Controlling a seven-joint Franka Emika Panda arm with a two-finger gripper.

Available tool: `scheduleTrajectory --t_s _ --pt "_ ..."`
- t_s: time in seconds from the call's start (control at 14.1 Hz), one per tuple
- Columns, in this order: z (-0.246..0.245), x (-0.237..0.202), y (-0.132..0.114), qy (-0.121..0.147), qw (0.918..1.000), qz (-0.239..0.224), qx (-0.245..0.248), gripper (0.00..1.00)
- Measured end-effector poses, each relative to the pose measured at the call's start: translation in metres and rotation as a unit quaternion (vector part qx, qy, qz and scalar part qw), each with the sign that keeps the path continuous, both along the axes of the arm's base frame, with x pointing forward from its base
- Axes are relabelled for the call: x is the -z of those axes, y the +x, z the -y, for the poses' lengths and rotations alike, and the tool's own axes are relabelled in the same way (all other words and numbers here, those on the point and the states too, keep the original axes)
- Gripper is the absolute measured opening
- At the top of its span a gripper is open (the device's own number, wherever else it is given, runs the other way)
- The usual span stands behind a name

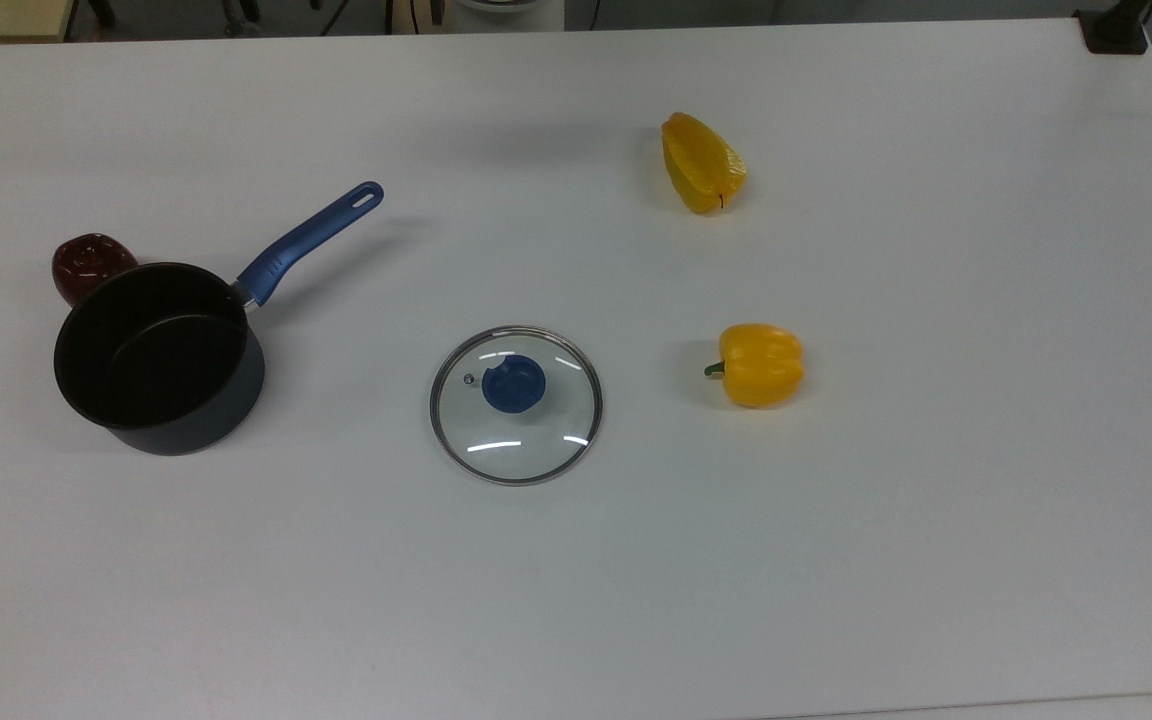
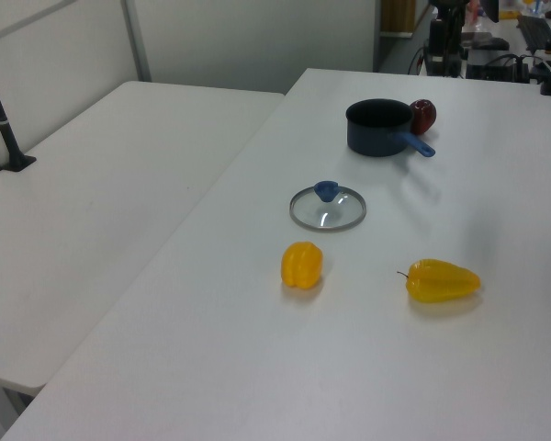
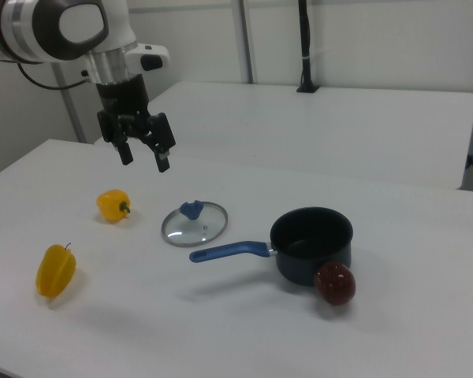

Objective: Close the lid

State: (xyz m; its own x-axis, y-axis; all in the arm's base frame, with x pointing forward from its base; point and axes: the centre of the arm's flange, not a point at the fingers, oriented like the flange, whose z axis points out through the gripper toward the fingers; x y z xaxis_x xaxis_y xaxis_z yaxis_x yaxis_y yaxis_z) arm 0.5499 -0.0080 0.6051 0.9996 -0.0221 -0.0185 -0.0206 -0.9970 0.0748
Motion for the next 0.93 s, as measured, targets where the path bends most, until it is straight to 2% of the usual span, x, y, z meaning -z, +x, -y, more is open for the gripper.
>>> scheduleTrajectory --t_s 0.64,0.93 --pt "0.0 0.0 0.0 0.0 1.0 0.002 0.0 1.0" --pt "-0.002 -0.002 0.011 0.008 0.9993 0.036 -0.002 1.0"
